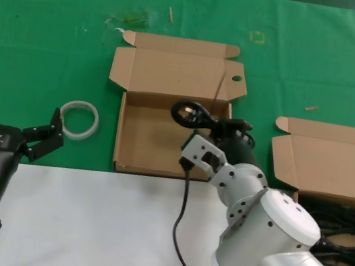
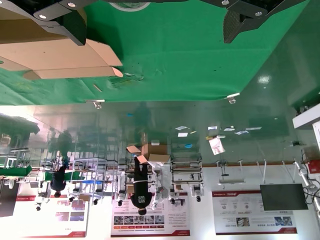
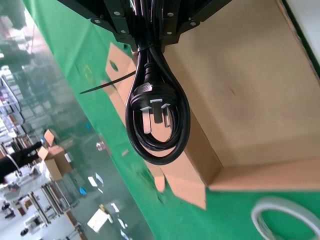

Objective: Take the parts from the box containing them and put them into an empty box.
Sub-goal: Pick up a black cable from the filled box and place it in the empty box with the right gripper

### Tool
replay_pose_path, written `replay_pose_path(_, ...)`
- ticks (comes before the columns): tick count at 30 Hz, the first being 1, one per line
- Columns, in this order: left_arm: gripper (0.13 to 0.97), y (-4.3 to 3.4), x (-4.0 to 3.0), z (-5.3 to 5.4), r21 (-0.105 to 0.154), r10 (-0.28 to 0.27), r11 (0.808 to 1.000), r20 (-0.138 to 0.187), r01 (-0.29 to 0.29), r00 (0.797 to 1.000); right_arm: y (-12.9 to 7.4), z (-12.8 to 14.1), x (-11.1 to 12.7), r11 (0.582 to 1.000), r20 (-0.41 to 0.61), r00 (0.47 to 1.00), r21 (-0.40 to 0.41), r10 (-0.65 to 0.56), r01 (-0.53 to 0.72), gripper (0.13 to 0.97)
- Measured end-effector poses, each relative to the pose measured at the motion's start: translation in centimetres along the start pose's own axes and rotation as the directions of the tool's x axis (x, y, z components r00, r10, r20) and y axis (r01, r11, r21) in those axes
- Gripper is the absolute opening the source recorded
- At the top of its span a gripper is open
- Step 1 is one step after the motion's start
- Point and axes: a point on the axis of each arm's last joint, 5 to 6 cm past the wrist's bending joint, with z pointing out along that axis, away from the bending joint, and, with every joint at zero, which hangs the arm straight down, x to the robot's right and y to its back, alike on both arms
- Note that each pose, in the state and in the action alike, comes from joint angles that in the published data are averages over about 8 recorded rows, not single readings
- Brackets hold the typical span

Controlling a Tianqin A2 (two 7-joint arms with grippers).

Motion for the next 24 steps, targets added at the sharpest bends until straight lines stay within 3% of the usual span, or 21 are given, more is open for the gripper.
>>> replay_pose_path(24,0.966,0.0,0.0,0.0,0.0,0.0,1.0,0.0,0.0,1.0,-2.0,-0.7,-1.8,0.994,0.068,0.995,0.075,0.074,-0.079,0.207)
